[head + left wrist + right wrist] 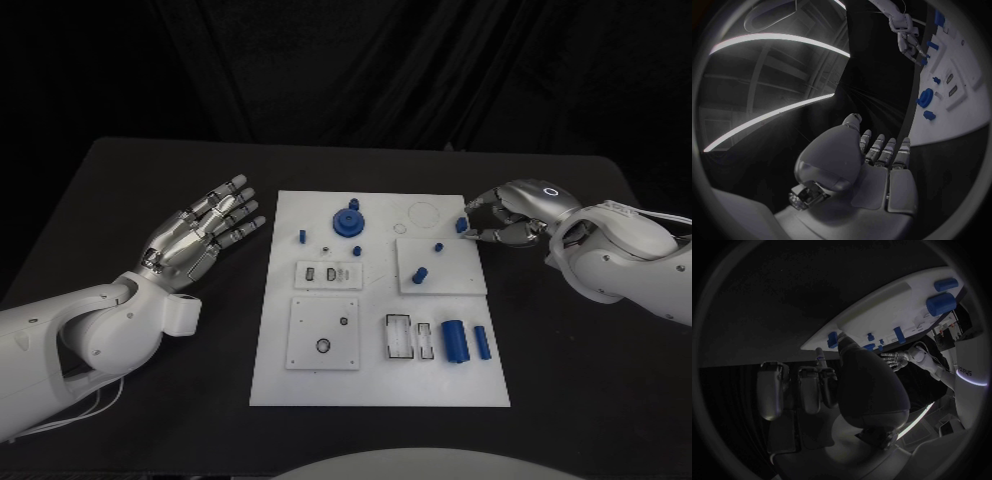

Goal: Assemble the parts on the task board

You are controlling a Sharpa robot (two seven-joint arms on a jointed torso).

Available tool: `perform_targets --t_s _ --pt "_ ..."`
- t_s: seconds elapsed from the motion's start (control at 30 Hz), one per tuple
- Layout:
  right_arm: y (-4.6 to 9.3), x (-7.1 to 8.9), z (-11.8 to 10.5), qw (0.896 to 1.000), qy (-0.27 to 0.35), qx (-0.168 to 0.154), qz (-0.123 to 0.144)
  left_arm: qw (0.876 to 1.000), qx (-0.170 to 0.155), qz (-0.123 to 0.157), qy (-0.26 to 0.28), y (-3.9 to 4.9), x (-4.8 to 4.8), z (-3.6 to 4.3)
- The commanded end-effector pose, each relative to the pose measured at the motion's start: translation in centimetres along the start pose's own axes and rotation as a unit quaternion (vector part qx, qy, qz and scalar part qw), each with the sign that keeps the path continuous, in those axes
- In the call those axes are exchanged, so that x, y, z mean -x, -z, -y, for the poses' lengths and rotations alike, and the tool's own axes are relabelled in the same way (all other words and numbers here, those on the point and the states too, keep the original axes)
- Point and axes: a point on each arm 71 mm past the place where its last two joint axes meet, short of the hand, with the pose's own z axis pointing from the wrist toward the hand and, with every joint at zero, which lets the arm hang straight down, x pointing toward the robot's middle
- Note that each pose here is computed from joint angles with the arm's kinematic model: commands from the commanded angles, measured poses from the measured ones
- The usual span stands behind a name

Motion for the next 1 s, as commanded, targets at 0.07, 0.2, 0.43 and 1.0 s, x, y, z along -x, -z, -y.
perform_targets --t_s 0.07,0.2,0.43,1.0 --pt "-0.1 -0.1 0.1 1.000 0.002 -0.009 0.003 1.000 -0.004 -0.008 0.006 -0.03 -0.24 -0.02" --pt "-0.3 -0.2 0.0 1.000 0.002 -0.008 0.002 1.000 -0.003 -0.008 0.006 -0.03 -0.24 -0.04" --pt "-0.6 -0.3 -0.3 1.000 0.002 -0.004 0.001 1.000 -0.003 -0.008 0.006 0.00 -0.18 -0.04" --pt "-1.1 -0.4 -0.8 1.000 0.001 0.007 0.008 1.000 0.000 -0.008 0.006 -0.04 0.00 -0.16"
